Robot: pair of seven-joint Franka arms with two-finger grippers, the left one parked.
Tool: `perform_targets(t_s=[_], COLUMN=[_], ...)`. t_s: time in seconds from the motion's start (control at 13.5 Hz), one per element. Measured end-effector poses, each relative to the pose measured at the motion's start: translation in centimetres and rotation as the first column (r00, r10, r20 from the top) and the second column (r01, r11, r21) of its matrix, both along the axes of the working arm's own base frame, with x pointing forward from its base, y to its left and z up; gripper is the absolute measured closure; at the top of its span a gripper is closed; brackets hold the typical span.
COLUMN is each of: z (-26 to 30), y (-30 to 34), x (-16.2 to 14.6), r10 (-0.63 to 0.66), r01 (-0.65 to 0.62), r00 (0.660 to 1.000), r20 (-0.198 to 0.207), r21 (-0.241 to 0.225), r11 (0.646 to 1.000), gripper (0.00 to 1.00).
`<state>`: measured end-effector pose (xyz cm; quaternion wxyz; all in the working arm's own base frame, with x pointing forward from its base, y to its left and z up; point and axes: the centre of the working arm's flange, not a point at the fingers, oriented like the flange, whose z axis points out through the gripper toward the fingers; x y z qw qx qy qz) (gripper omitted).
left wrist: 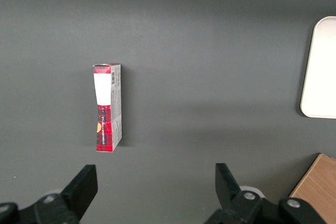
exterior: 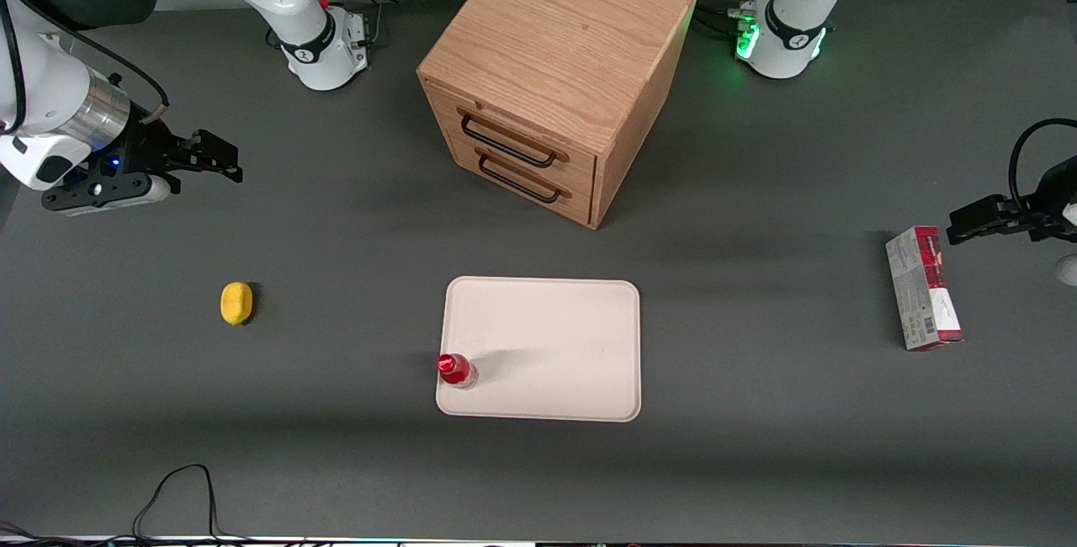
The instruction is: Place coke bottle on tray
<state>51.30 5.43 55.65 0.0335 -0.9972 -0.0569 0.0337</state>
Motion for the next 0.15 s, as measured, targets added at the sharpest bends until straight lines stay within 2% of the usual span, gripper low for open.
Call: perform_targets(t_s=[0.15], z=[0.70], y=[-0.77], x=[-0.09], r10=[-0.006], r01=[0.006], r00=[1.000], r20=[-0.008], r21=[0.013], r11=[1.000], gripper=[0.00])
